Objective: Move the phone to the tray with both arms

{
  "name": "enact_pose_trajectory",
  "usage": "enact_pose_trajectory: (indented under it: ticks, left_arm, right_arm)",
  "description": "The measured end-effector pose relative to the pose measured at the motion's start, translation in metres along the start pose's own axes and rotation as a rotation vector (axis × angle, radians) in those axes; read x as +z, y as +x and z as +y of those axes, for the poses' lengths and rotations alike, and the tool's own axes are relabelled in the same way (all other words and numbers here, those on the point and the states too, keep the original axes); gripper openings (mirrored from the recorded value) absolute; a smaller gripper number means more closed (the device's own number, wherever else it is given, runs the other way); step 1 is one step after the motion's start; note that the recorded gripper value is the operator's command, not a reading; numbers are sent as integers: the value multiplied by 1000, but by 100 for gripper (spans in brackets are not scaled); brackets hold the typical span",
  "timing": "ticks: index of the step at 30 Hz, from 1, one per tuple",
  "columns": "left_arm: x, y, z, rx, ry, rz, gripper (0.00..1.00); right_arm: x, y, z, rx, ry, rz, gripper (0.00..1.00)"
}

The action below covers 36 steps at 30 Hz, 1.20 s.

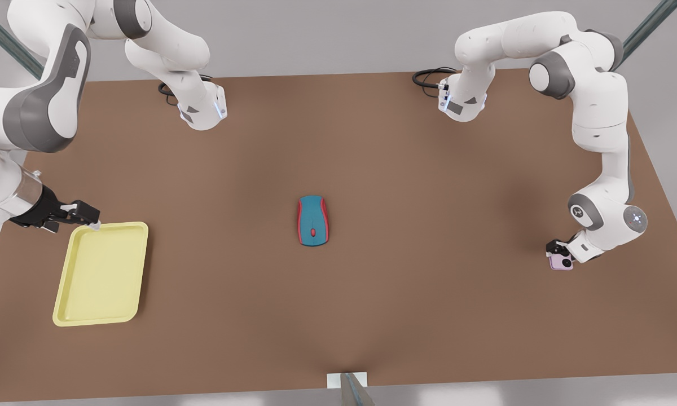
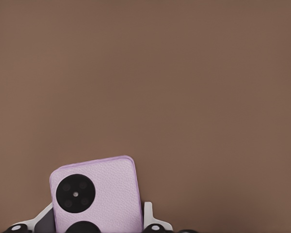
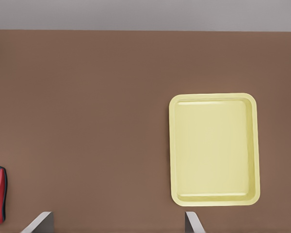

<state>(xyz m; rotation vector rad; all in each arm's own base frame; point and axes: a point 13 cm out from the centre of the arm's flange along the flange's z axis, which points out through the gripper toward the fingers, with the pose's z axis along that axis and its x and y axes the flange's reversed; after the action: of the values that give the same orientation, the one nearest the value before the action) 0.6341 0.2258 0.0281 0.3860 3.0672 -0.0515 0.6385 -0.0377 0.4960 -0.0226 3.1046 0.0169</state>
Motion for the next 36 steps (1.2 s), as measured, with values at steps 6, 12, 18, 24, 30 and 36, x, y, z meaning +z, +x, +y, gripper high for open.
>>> enact_pose_trajectory:
  ticks: [6, 12, 18, 24, 30, 36]
  left_arm:
    - [2, 0, 0, -2, 1, 0, 82]
    - [2, 0, -1, -1, 2, 3, 79]
    - [-3, -7, -11, 8, 7, 1, 79]
    - [-9, -13, -18, 12, 12, -1, 78]
    - [-32, -63, -102, 126, 23, -2, 78]
    - [-56, -117, -293, 288, 48, 14, 78]
  right_arm:
    - [0, 0, 1, -2, 0, 0, 100]
    - [1, -1, 2, -3, 0, 0, 100]
    - [1, -1, 2, -3, -1, 1, 100]
    - [2, -1, 2, -4, 0, 1, 100]
    - [2, -1, 2, -4, -1, 1, 100]
    - [2, -1, 2, -4, -2, 2, 100]
